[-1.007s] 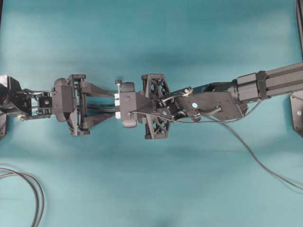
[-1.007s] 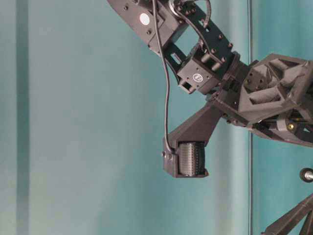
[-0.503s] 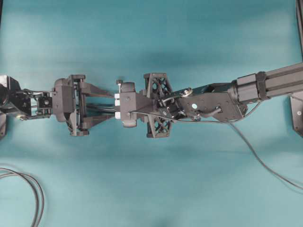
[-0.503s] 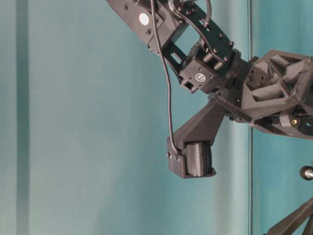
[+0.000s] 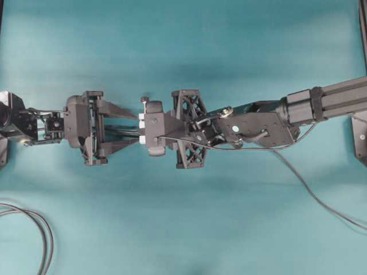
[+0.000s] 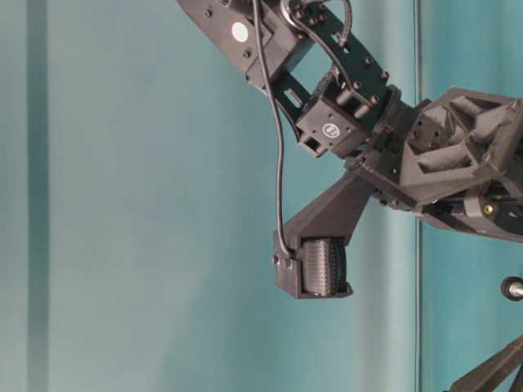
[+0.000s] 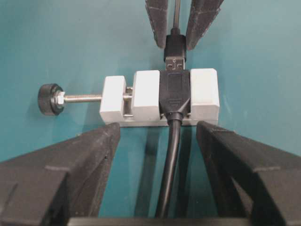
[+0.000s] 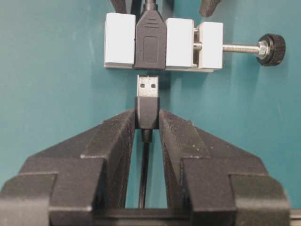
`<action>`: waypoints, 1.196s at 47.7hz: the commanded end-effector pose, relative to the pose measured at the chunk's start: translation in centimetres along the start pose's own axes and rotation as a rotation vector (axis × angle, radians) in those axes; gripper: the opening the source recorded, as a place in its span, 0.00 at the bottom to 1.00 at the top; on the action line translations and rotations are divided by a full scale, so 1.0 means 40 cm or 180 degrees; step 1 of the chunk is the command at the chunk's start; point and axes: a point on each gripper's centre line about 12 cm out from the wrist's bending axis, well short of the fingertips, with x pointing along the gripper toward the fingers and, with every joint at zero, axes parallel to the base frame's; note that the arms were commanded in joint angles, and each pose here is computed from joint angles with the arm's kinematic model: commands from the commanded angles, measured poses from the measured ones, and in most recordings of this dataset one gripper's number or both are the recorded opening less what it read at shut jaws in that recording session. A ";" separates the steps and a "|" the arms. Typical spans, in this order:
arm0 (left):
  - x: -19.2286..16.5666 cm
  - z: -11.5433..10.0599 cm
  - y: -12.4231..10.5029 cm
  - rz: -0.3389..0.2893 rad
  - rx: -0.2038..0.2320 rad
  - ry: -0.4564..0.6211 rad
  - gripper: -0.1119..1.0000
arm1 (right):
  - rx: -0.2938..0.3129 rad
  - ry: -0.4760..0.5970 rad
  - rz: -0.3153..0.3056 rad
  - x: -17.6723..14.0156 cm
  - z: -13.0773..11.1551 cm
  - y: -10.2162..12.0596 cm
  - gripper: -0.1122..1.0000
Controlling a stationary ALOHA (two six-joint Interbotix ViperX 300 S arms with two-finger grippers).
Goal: Insert the USB cable into the female connector supported by the left arm.
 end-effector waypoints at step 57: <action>0.007 0.023 0.004 -0.0014 0.0048 0.0092 0.78 | -0.0121 -0.0318 -0.0069 -0.053 0.091 -0.010 0.29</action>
